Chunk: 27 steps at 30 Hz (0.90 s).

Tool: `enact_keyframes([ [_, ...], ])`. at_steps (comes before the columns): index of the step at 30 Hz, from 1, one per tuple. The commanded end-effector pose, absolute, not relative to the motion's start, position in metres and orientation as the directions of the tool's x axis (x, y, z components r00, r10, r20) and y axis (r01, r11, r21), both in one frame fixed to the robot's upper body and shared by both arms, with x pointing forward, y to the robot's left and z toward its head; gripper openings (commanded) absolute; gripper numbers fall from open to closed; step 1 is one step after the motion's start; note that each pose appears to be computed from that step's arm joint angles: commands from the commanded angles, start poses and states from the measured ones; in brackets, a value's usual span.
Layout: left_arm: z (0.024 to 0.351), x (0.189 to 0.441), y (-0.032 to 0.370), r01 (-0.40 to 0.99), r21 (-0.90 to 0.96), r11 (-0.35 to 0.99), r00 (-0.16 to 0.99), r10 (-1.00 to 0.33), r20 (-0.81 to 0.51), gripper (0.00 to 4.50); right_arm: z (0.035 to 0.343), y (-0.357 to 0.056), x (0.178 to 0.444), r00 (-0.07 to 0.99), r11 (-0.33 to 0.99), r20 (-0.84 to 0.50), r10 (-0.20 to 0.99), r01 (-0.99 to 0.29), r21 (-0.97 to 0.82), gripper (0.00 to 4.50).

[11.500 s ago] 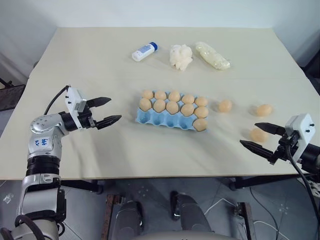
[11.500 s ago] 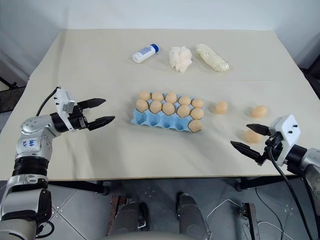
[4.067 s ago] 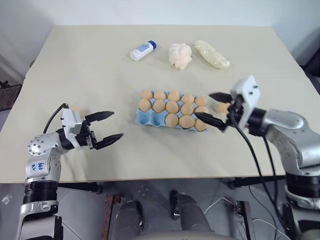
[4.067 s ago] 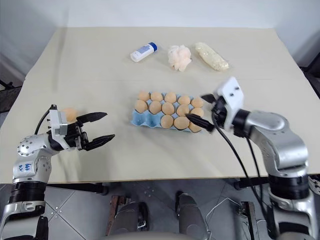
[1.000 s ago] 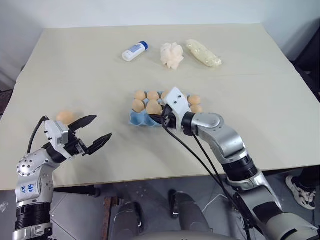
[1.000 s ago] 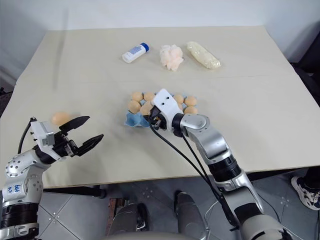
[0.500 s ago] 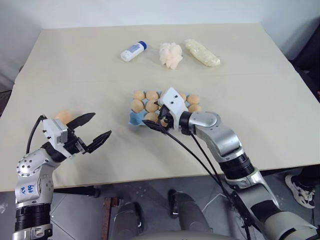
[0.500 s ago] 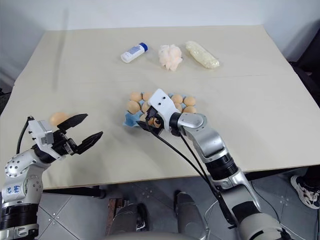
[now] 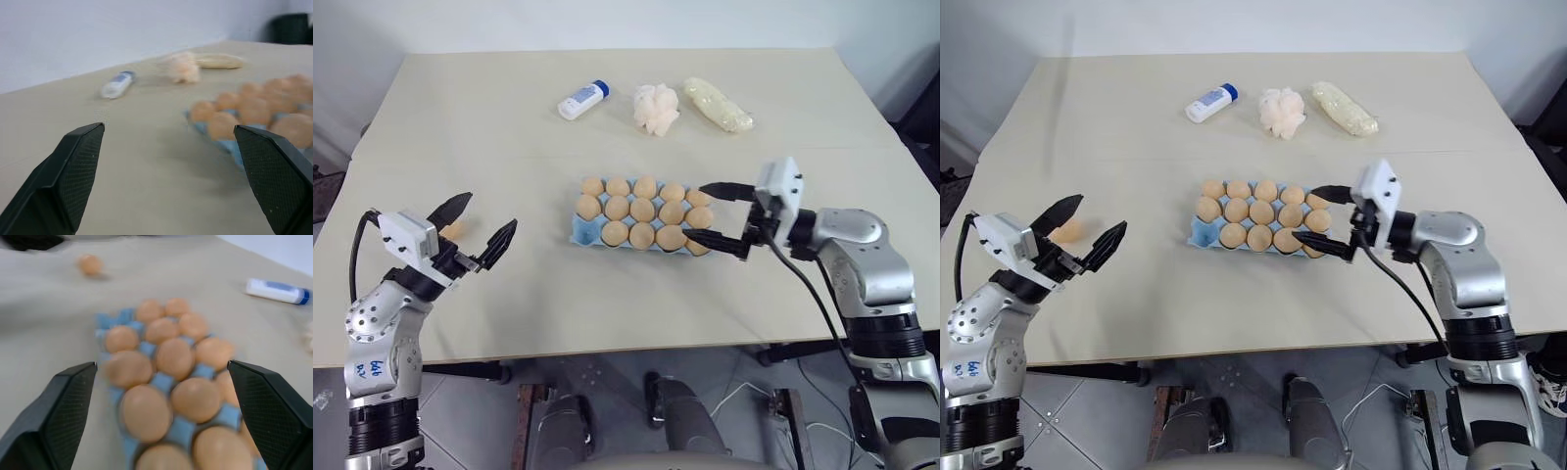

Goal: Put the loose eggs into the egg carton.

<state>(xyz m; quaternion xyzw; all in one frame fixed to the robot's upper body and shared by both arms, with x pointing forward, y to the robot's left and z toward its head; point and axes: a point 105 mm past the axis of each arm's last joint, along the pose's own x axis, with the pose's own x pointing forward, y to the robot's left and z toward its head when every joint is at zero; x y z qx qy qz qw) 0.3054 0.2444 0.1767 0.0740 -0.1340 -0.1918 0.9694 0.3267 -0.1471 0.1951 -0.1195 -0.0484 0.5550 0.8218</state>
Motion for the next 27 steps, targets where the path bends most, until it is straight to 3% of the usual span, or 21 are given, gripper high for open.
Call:
enact_keyframes([
  [1,0.187,0.308,0.254,0.181,0.180,0.967,0.943,-0.223,0.248,4.50,0.209,-0.170,0.321,0.324,0.309,0.004,0.946,-0.899,-0.311,4.45],
  [5,0.181,0.305,0.272,-0.057,0.111,0.992,0.977,0.032,0.209,4.50,0.210,-0.188,0.323,0.280,0.259,-0.025,0.960,-0.917,-0.304,4.45],
  [9,0.173,0.300,0.279,-0.178,0.078,0.981,0.979,0.168,0.118,4.50,0.214,-0.194,0.325,0.237,0.214,-0.040,0.971,-0.929,-0.303,4.45],
  [16,0.153,0.297,0.295,-0.290,0.057,0.955,0.955,0.293,-0.049,4.50,0.234,-0.190,0.333,0.193,0.206,0.072,0.979,-0.924,-0.323,4.45],
  [20,0.131,0.304,0.316,-0.380,0.007,0.925,0.905,0.374,-0.204,4.50,0.230,-0.184,0.331,0.153,0.163,0.057,0.987,-0.939,-0.302,4.45],
  [27,0.134,0.333,0.317,-0.320,0.022,0.947,0.921,0.317,-0.225,4.50,0.229,-0.181,0.331,0.164,0.172,0.052,0.985,-0.936,-0.306,4.45],
])
